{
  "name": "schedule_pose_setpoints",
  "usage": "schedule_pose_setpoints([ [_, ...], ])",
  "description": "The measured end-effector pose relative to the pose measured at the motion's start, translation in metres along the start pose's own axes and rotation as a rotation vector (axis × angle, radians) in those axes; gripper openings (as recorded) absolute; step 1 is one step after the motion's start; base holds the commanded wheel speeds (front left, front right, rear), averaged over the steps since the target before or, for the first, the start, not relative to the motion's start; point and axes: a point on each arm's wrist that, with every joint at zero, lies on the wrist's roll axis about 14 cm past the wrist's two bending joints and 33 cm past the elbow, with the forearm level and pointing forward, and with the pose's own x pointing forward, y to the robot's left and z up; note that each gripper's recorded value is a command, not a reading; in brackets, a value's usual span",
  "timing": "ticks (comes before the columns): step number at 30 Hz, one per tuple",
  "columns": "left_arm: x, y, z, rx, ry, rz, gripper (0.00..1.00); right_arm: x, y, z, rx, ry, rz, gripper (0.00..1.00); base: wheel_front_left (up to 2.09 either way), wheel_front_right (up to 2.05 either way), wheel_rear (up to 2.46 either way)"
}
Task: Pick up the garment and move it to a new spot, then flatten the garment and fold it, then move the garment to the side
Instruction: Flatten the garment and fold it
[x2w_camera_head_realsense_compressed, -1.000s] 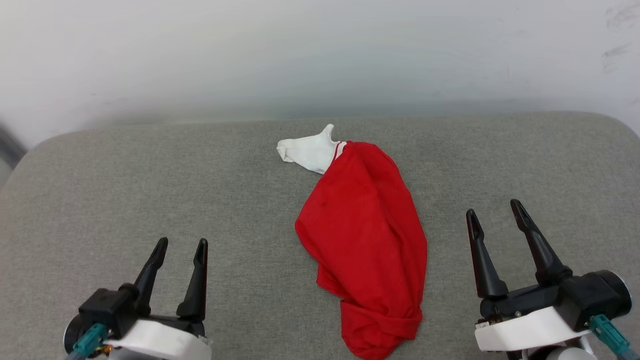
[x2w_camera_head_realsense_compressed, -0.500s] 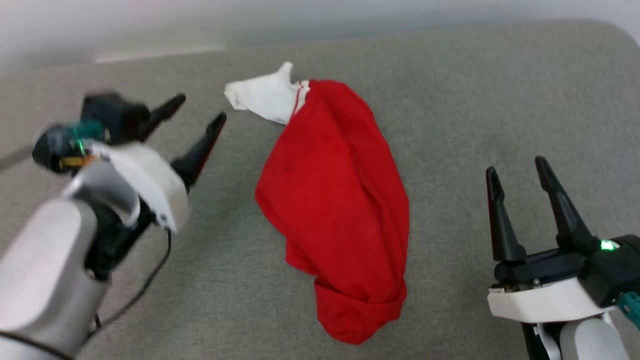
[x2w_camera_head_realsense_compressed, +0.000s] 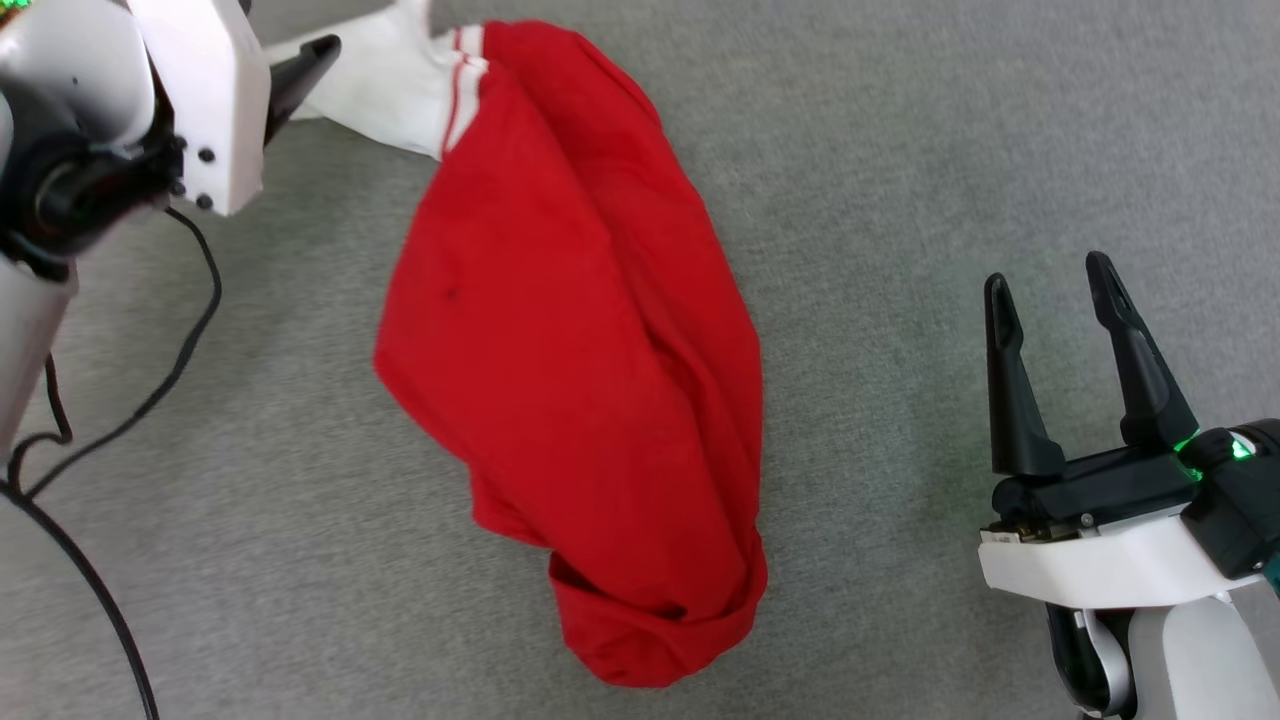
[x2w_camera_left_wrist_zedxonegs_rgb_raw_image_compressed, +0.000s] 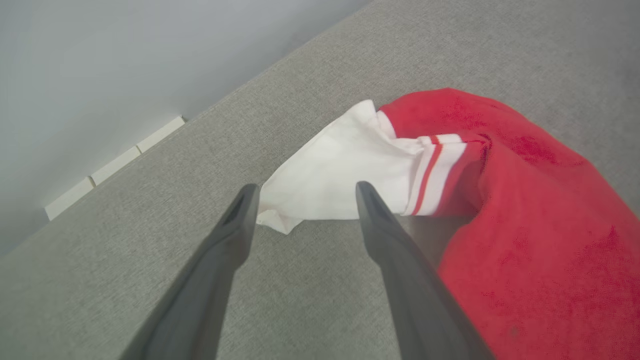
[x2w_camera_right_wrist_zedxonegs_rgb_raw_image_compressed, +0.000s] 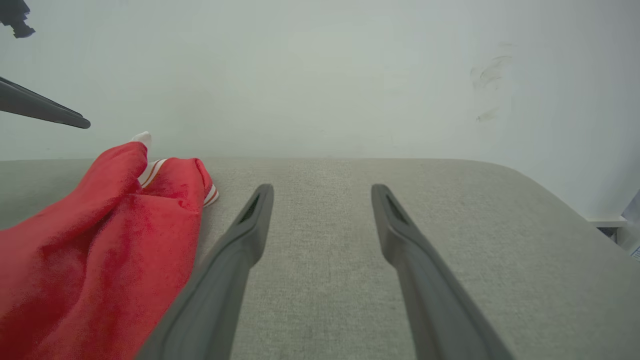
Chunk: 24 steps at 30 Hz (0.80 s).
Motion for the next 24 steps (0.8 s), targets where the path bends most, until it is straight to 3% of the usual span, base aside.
schedule_pose_setpoints([
  [12, 0.062, 0.008, -0.06, 0.009, 0.255, -0.012, 1.0, 0.0, -0.013, -0.028, -0.005, 0.078, -0.037, 1.0, 0.0, 0.0, 0.0],
  [13, 0.063, 0.006, -0.065, 0.009, 0.273, -0.02, 0.93, 0.0, -0.013, -0.029, -0.004, 0.08, -0.036, 1.0, 0.0, 0.0, 0.0],
  [14, 0.063, 0.003, -0.068, 0.007, 0.282, -0.03, 0.43, 0.0, -0.013, -0.03, -0.004, 0.081, -0.035, 1.0, 0.0, 0.0, 0.0],
  [15, 0.063, 0.001, -0.069, 0.005, 0.286, -0.038, 0.04, 0.001, -0.012, -0.03, -0.003, 0.081, -0.033, 1.0, 0.0, 0.0, 0.0],
  [20, 0.059, -0.007, -0.072, 0.006, 0.263, -0.068, 0.0, 0.006, -0.006, -0.031, -0.005, 0.075, -0.013, 1.0, 0.0, 0.0, 0.0],
  [24, 0.051, -0.001, -0.05, -0.003, 0.108, -0.042, 0.0, 0.009, 0.001, -0.026, -0.008, 0.058, 0.007, 1.0, 0.0, 0.0, 0.0],
])
